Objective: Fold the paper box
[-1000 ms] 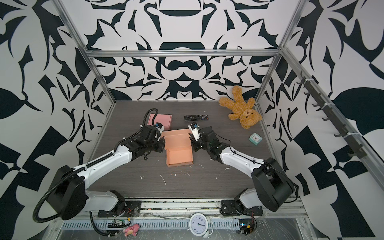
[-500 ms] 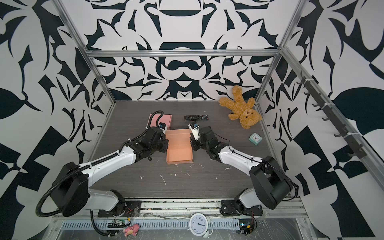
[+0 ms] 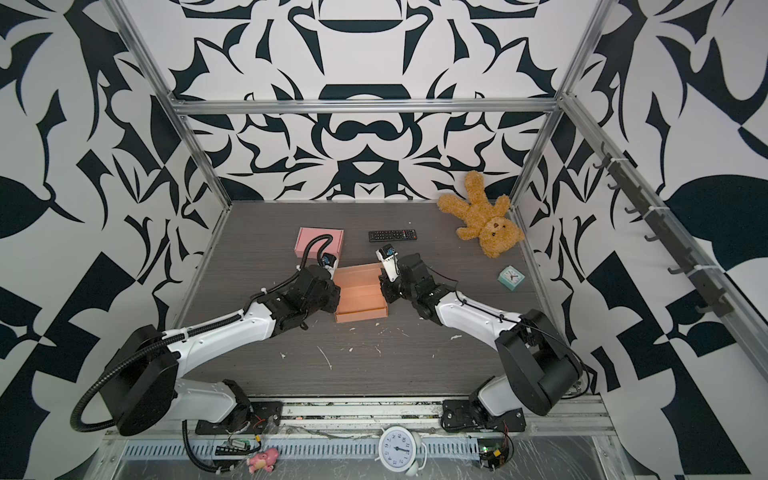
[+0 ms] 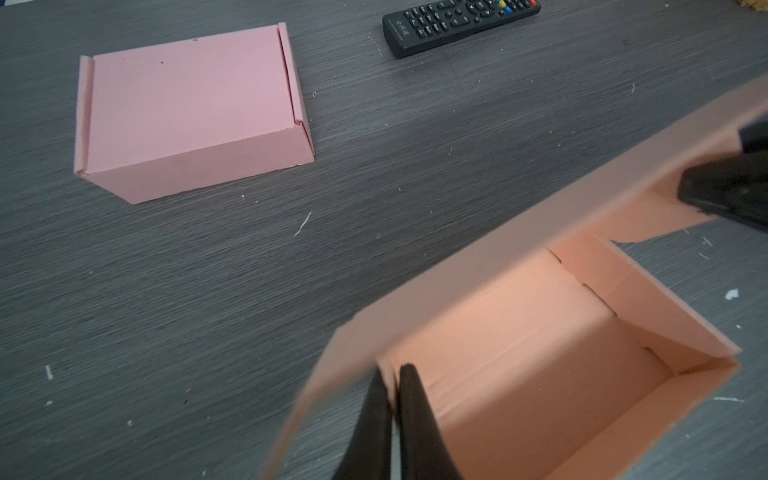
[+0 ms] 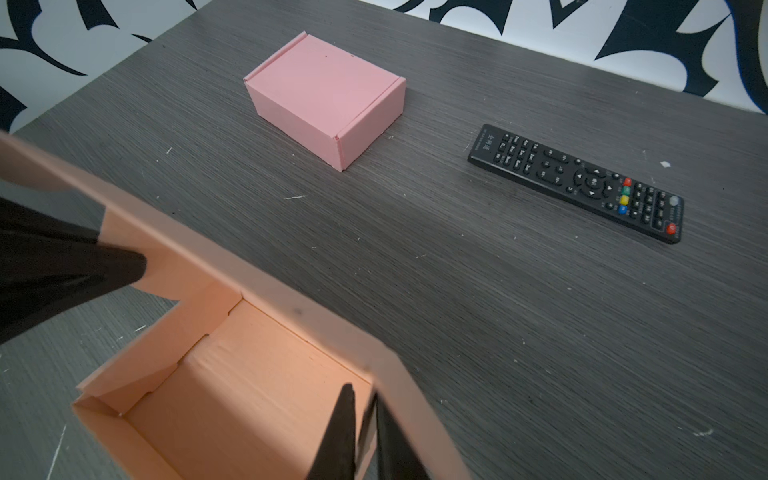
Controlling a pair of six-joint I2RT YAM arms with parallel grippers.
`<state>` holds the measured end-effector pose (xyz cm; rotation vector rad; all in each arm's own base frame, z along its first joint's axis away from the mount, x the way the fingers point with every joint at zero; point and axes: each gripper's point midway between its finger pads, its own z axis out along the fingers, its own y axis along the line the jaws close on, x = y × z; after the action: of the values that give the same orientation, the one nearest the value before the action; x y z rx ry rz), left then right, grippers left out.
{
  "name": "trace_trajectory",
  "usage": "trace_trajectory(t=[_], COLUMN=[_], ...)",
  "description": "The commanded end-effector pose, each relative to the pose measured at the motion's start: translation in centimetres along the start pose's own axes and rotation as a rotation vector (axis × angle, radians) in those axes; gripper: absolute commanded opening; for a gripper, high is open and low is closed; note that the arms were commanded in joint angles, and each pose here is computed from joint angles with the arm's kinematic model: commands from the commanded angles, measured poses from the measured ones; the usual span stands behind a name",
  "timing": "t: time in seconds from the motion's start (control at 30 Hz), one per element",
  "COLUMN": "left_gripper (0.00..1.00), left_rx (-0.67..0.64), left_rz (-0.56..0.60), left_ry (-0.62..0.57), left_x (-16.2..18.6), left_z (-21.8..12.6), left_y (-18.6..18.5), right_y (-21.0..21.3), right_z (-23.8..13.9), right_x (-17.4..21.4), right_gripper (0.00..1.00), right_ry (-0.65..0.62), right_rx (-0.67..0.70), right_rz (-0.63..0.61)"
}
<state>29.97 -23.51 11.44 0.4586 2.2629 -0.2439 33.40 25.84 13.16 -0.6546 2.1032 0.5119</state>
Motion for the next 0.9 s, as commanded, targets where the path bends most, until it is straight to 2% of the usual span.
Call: trace_trajectory(t=[0.0,0.87], left_gripper=[0.10,0.10], left_rx=[0.021,-0.023], left_rz=[0.023,0.102], left_ry=[-0.039,-0.104], left_x=[0.0,1.7], left_z=[-0.1,0.0], left_y=[-0.9,-2.8], right_y=[1.7,1.5], right_z=[-0.6,-2.0], right_x=[-2.1,0.6], right_gripper=[0.14,0.15], right_ry=[-0.071,-0.036], right_rx=[-0.063,-0.038], right_rz=[-0.014,-0.037])
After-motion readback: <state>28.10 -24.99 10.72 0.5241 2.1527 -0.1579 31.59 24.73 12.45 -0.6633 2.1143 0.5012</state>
